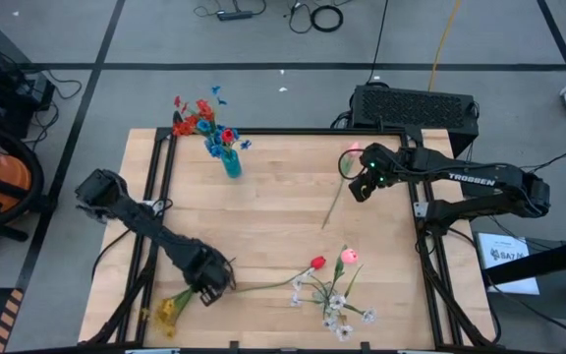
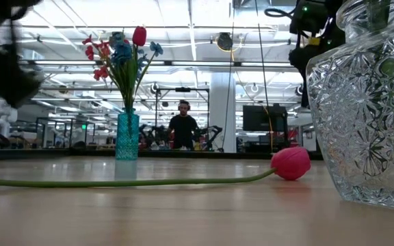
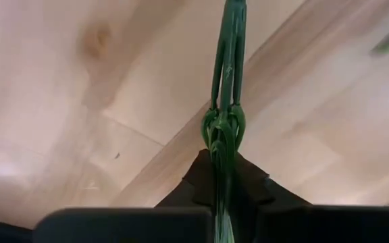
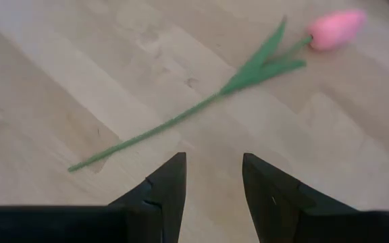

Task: Sort flowers into vase by color
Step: Put the yellow flower into the transparent vase

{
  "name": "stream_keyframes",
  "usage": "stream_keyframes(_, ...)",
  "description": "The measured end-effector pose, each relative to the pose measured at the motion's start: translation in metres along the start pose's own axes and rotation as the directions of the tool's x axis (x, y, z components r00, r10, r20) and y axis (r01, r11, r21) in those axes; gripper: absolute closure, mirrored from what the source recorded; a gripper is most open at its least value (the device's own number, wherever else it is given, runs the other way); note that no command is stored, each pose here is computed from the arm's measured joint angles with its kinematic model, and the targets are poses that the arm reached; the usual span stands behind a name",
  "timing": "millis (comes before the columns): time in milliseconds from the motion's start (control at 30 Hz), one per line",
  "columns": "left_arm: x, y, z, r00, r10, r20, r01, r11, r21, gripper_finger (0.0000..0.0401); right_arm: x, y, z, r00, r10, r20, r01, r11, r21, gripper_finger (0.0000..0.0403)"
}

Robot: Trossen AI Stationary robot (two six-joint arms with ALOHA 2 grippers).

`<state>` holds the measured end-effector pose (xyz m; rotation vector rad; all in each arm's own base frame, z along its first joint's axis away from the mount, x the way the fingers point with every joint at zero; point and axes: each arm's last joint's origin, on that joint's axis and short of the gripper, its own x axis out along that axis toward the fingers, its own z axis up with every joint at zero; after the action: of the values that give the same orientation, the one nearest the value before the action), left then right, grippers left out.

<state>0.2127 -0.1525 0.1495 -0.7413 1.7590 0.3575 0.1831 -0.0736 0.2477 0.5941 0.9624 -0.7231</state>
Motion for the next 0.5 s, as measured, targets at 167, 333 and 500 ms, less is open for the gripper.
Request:
stream_keyframes(167,-0.035,0.011,0.015,0.992,-0.118,0.049,0.12,0.992,-0.036,0.0387,-0.01,0.003,0.008,1.0,0.011,0.025,-0.006,0.98,-0.199,0.0266)
stream_keyframes(333,-0.079,0.032,0.035,0.947,-0.279,0.159,0.299,0.946,-0.121,0.0388,-0.035,0.009,0.024,0.995,0.046,0.087,-0.011,0.931,-0.365,0.0266)
stream_keyframes(500,-0.128,0.046,0.061,0.867,-0.376,0.327,0.432,0.894,-0.116,0.0389,-0.064,0.014,0.042,0.979,0.092,0.184,0.019,0.85,-0.526,0.0266)
